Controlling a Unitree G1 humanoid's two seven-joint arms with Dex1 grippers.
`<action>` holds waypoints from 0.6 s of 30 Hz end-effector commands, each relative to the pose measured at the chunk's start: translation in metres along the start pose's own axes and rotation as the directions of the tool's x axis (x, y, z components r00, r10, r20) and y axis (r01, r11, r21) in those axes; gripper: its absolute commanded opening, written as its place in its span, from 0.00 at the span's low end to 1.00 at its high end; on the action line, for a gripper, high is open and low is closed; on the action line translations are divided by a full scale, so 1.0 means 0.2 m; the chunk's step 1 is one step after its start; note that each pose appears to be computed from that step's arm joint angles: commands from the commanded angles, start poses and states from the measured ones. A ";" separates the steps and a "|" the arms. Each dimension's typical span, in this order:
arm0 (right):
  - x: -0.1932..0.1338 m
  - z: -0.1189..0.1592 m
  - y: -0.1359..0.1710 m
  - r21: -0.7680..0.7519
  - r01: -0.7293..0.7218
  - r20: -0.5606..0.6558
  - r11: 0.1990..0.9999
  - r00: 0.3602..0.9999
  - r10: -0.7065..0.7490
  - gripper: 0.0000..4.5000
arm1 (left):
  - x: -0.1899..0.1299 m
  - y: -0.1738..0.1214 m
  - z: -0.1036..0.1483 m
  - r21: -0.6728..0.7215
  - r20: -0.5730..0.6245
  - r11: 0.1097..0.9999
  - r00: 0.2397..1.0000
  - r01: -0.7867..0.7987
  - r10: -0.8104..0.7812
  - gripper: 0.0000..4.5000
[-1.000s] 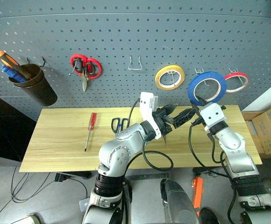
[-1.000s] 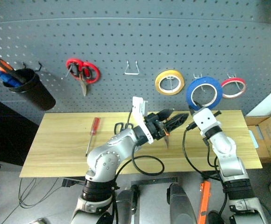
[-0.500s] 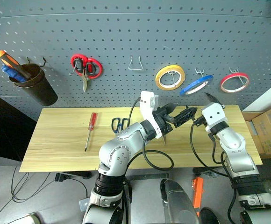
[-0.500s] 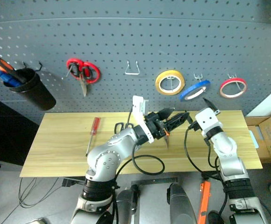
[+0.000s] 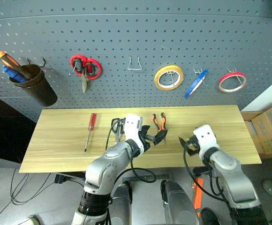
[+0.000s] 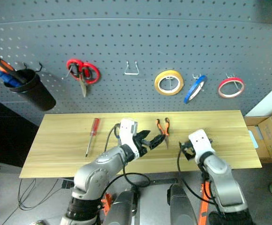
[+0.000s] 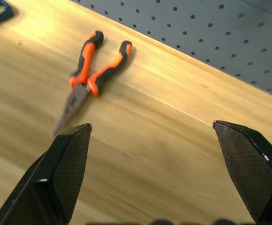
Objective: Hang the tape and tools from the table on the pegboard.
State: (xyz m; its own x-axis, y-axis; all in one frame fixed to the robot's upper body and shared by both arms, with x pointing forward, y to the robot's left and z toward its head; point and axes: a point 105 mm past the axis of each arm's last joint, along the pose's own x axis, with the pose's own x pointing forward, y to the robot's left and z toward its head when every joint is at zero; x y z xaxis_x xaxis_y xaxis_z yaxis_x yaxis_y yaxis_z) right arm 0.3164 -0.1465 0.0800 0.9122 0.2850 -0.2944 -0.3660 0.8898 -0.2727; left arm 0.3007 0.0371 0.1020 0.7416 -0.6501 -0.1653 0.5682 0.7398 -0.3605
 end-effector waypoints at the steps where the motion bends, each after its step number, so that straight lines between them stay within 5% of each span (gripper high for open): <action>1: 0.08 0.06 0.04 0.054 -0.014 -0.051 0.998 0.999 0.017 0.99 | -0.08 0.03 0.00 0.030 -0.006 0.998 0.998 -0.059 0.060 1.00; 9: 0.29 0.14 0.14 0.236 -0.023 -0.167 0.972 0.984 0.064 0.99 | -0.23 0.18 -0.11 0.080 -0.116 0.975 0.969 -0.209 0.218 1.00; 18: 0.39 0.15 0.26 0.299 -0.055 -0.269 0.953 0.953 0.140 0.99 | -0.29 0.27 -0.08 0.093 -0.101 0.956 0.952 -0.279 0.288 1.00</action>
State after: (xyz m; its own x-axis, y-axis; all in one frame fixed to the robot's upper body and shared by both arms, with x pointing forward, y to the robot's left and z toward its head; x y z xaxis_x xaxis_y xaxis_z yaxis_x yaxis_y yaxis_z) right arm 0.3700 -0.0692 0.0646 0.7640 0.2978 -0.5723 -0.3481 0.9372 0.0230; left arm 0.2825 0.1117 0.0638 0.8128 -0.4252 -0.3982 0.3615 0.9042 -0.2275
